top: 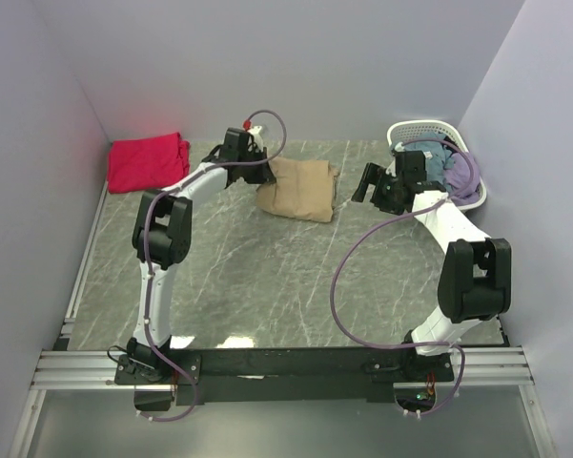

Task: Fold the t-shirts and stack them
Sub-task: Neatly place the folded tshirt to the corner

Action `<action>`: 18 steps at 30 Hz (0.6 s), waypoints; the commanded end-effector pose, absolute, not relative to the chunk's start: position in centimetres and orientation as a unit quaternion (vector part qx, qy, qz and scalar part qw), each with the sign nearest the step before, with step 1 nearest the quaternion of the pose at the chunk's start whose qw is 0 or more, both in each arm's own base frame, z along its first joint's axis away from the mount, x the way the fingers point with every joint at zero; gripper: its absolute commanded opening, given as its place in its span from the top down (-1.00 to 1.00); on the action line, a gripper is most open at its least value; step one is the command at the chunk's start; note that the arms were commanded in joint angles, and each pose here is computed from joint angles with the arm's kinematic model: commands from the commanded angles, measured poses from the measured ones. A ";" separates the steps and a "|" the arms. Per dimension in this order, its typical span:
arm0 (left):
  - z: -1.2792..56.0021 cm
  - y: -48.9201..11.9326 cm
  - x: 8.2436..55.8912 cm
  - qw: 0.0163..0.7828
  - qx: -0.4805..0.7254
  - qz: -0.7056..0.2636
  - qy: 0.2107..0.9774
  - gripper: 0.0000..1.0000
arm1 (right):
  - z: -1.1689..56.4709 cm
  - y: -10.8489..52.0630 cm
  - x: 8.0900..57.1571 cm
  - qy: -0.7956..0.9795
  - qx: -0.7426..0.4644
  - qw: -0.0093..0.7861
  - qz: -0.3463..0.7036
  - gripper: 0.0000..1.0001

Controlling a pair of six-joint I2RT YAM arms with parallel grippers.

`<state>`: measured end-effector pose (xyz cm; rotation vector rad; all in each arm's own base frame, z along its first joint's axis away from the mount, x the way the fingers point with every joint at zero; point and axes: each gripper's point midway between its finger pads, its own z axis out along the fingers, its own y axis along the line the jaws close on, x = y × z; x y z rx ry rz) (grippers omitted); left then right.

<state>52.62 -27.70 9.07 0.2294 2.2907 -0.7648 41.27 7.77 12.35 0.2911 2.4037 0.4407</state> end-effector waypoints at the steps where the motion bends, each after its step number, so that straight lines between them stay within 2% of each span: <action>1: 15.7 -28.0 53.6 0.409 0.135 -0.285 0.856 0.99 | 12.9 8.0 41.0 0.919 0.103 0.341 0.171 -0.99; 11: 19.0 -21.2 58.5 0.445 0.123 -0.198 0.865 0.99 | 11.9 9.2 41.2 0.923 0.093 0.326 0.180 -1.00; 18: 19.1 -15.5 60.5 0.461 0.094 -0.152 0.869 0.99 | 11.5 10.4 41.5 0.927 0.083 0.319 0.181 -0.99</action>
